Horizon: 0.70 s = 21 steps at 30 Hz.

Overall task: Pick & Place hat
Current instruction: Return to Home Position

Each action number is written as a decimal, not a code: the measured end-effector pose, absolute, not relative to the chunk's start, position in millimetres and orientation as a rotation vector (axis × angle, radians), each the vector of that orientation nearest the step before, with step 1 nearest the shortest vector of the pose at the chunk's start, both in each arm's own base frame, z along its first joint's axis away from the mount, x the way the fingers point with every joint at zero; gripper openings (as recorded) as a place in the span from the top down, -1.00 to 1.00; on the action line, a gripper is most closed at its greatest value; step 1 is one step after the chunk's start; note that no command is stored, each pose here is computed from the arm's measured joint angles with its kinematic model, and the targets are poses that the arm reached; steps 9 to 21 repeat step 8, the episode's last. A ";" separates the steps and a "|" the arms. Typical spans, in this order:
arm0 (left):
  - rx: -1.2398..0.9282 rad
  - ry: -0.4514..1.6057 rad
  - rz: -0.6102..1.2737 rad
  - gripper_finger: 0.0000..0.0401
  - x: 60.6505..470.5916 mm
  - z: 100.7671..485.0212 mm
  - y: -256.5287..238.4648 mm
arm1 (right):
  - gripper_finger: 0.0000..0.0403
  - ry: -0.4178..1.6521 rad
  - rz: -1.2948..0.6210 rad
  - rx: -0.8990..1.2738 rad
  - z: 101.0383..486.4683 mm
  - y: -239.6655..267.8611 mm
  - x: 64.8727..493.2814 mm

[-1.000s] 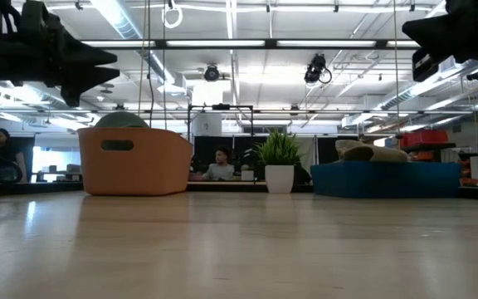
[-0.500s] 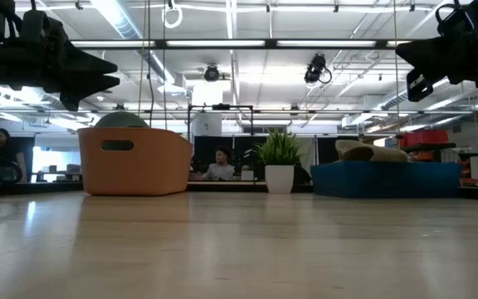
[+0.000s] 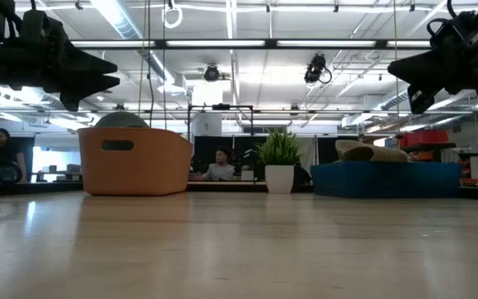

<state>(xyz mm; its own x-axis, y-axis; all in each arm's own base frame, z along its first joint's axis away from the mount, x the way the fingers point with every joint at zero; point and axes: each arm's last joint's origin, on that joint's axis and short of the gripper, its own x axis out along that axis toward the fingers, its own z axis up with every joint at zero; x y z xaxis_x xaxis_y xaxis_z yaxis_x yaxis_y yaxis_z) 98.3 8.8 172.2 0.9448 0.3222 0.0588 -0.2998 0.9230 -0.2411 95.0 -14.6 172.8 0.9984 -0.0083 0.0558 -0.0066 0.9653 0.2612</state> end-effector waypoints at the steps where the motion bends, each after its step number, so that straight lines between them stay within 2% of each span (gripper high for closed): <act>1: -0.231 -0.098 0.320 0.12 98.3 172.2 8.8 | 0.86 -0.056 -0.001 0.264 172.8 -14.6 95.0; 21: -0.232 -0.098 0.320 0.12 98.3 172.0 8.8 | 0.86 -0.057 -0.001 0.264 172.8 -14.7 95.0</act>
